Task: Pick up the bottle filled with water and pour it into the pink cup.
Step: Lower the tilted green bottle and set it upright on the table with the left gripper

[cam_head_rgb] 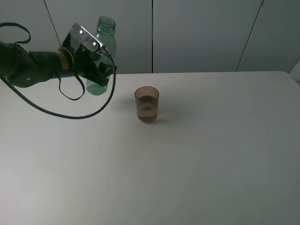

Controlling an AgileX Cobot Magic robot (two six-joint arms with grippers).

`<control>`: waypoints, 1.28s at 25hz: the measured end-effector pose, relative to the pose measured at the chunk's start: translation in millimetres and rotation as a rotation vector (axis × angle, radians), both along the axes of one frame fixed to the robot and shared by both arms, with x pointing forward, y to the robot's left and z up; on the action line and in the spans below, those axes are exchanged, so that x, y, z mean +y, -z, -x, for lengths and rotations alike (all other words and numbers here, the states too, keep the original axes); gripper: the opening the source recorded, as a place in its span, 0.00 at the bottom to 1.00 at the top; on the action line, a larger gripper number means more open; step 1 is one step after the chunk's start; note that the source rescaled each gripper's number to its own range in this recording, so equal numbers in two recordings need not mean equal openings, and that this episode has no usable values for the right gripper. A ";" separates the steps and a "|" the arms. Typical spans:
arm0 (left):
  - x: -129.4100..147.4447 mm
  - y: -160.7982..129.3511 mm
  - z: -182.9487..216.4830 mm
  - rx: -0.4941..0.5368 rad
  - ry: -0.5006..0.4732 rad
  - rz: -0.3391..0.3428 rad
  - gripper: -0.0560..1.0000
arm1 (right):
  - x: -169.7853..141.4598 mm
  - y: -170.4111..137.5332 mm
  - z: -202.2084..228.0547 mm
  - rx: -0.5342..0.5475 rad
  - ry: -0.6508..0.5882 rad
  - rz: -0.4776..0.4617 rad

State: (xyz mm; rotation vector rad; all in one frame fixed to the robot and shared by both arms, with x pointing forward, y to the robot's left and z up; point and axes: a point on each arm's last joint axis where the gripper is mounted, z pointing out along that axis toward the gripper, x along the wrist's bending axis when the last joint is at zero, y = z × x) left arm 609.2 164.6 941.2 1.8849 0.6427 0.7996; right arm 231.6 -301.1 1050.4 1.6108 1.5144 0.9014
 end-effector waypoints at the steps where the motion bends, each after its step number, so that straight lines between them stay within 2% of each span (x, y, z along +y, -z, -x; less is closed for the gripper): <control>1: 5.1 1.6 3.0 -0.010 0.005 0.042 0.05 | 0.0 0.0 0.0 0.000 0.000 0.000; 7: 22.8 12.8 3.6 0.053 -0.044 0.188 0.05 | 0.0 0.0 0.0 0.000 0.000 0.000; 11: 18.4 26.9 3.4 0.062 -0.001 0.251 0.05 | 0.0 0.0 0.0 0.000 0.000 0.000; 16: 17.6 45.2 3.5 0.107 0.004 0.247 0.05 | 0.0 0.0 0.0 0.000 -0.001 0.001; 20: 19.4 53.4 1.5 0.148 -0.021 0.206 0.05 | 0.0 0.0 0.0 0.000 -0.001 0.001; 27: 18.9 66.4 -0.3 0.190 -0.030 0.212 0.05 | 0.0 0.0 0.0 0.000 -0.001 0.001; 32: 18.3 66.6 -0.4 0.184 -0.024 0.221 0.05 | 0.0 0.0 0.0 0.000 -0.001 0.001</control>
